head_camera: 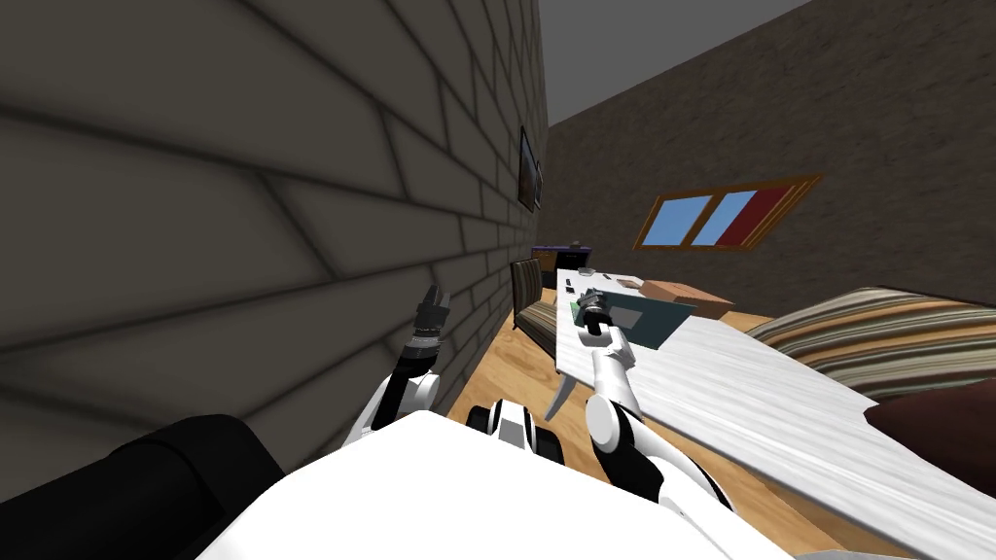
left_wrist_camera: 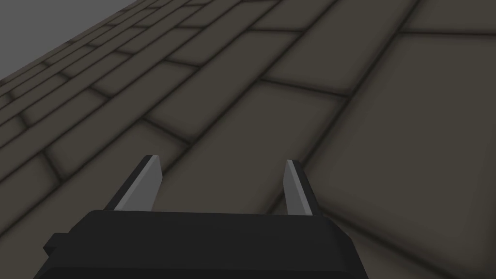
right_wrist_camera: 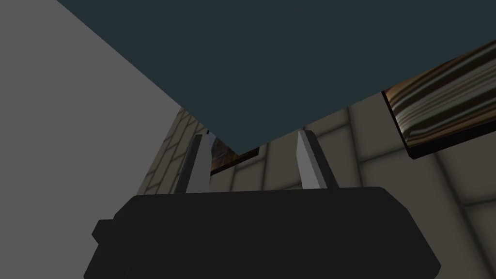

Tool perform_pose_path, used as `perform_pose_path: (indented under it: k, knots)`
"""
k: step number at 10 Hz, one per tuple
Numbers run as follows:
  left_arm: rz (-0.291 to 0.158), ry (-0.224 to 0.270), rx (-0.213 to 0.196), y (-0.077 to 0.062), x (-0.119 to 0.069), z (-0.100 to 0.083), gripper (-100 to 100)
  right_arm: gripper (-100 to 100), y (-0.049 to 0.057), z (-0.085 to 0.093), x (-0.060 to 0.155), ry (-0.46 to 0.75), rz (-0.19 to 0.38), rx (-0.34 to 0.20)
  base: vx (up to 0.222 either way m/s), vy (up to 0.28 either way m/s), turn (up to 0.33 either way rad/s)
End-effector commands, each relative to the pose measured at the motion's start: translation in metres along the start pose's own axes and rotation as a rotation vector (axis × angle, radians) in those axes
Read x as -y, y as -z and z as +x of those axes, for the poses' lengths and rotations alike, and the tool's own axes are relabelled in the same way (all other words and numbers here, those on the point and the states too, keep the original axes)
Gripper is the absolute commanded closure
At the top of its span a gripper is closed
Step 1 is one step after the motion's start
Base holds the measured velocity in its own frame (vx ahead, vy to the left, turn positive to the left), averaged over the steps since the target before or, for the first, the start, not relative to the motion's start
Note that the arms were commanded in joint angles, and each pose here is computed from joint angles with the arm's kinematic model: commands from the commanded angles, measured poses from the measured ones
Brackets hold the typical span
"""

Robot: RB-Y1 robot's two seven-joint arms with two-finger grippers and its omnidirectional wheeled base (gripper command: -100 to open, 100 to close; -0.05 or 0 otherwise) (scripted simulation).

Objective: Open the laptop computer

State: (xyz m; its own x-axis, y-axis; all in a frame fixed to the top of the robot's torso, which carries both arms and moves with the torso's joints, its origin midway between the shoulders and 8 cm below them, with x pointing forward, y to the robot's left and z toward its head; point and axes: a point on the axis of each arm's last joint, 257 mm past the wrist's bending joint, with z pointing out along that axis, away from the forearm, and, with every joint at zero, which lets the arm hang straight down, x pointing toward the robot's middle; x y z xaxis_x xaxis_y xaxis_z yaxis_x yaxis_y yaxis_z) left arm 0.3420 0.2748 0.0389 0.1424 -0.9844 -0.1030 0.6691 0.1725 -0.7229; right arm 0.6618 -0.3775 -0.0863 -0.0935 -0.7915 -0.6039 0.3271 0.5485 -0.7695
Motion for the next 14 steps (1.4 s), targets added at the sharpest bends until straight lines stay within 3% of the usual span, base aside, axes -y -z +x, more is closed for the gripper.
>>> perform_pose_path:
  k: [1, 2, 3, 4, 5, 6, 7, 8, 9, 12, 13, 14]
  knots:
    - [0.000, 0.000, 0.000, 0.000, 0.000, 0.000, 0, 100, 0.005, -0.002, 0.002, 0.005, -0.006, 0.021, 0.042, 0.045, -0.075]
    - [0.000, 0.000, 0.000, 0.000, 0.000, 0.000, 0, 100, 0.010, 0.005, 0.008, -0.002, -0.003, 0.022, 0.056, 0.048, -0.131]
    - [0.000, 0.000, 0.000, 0.000, 0.000, 0.000, 0, 100, 0.009, -0.004, 0.003, 0.004, -0.012, 0.038, 0.046, 0.036, -0.092]
    - [0.000, 0.000, 0.000, 0.000, 0.000, 0.000, 0, 100, 0.014, 0.004, 0.009, -0.005, -0.010, 0.036, 0.048, 0.044, -0.119]
    - [0.000, 0.000, 0.000, 0.000, 0.000, 0.000, 0, 100, 0.014, -0.006, 0.003, 0.001, -0.022, 0.055, 0.042, 0.041, -0.078]
    - [0.000, 0.000, 0.000, 0.000, 0.000, 0.000, 0, 100, 0.020, 0.003, 0.009, -0.011, -0.021, 0.051, 0.053, 0.050, -0.136]
    - [0.000, 0.000, 0.000, 0.000, 0.000, 0.000, 0, 100, 0.020, -0.009, 0.000, -0.004, -0.037, 0.073, 0.037, 0.050, -0.080]
    - [0.000, 0.000, 0.000, 0.000, 0.000, 0.000, 0, 100, 0.027, -0.004, 0.002, -0.016, -0.043, 0.075, 0.045, 0.056, -0.139]
    - [0.000, 0.000, 0.000, 0.000, 0.000, 0.000, 0, 100, 0.027, -0.013, -0.005, -0.011, -0.056, 0.091, 0.037, 0.050, -0.073]
    - [0.000, 0.000, 0.000, 0.000, 0.000, 0.000, 0, 100, 0.043, -0.012, -0.012, -0.036, -0.093, 0.110, 0.043, 0.051, -0.111]
    - [0.000, 0.000, 0.000, 0.000, 0.000, 0.000, 0, 100, 0.044, -0.021, -0.020, -0.032, -0.108, 0.126, 0.040, 0.048, -0.073]
    - [0.000, 0.000, 0.000, 0.000, 0.000, 0.000, 0, 100, 0.052, -0.012, -0.018, -0.051, -0.116, 0.118, 0.043, 0.054, -0.144]
